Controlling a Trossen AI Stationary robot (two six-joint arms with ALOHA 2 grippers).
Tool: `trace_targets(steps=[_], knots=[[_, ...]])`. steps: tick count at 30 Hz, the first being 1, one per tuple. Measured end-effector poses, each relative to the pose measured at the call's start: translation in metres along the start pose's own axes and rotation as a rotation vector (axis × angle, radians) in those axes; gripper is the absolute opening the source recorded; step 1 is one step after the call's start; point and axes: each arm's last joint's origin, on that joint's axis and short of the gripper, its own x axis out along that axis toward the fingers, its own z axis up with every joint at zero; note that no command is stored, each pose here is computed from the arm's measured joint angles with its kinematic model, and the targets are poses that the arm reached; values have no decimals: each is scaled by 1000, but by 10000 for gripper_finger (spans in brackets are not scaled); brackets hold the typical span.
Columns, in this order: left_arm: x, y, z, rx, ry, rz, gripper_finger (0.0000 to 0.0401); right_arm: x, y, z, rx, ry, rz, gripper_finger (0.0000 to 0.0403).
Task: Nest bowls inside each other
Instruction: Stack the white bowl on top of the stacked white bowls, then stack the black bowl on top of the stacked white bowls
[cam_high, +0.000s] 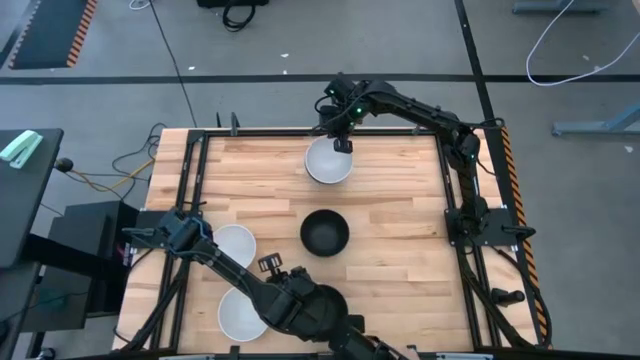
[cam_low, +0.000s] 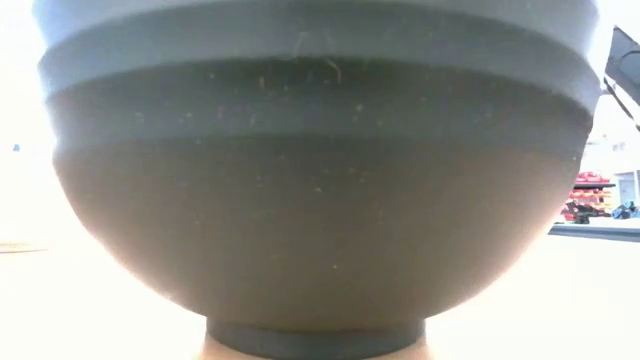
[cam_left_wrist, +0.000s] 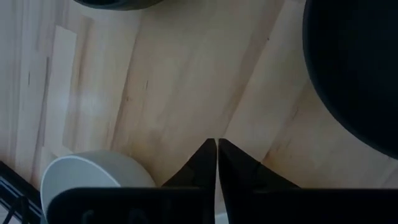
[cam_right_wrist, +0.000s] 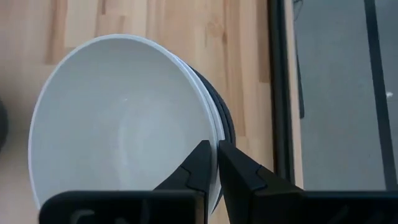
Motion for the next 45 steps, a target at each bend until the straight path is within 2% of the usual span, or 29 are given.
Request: trace_targets(steps=[7, 13, 24, 30, 34, 38, 40, 45], knots=[[0, 0, 1, 16, -4, 4, 11, 6, -8, -12, 36, 28, 12, 37], [1, 2, 3, 24, -10, 10, 23, 6, -12, -14, 44, 26, 11, 40], [3, 6, 9, 35, -11, 18, 28, 2, -26, -22, 116, 35, -40, 108], [6, 11, 15, 49, -20, 34, 17, -1, -27, -24, 123, 46, -46, 123], [9, 15, 21, 71, -12, 34, 17, -24, -18, -30, 168, 108, -46, 122], [10, 8, 29, 133, -57, -60, 20, -52, -1, -38, 260, 185, -20, 119], [9, 4, 32, 145, -91, -102, 20, -70, 10, -38, 289, 167, -28, 119], [12, 10, 37, 171, -74, -88, 20, -116, 55, -38, 274, 67, -46, 119]])
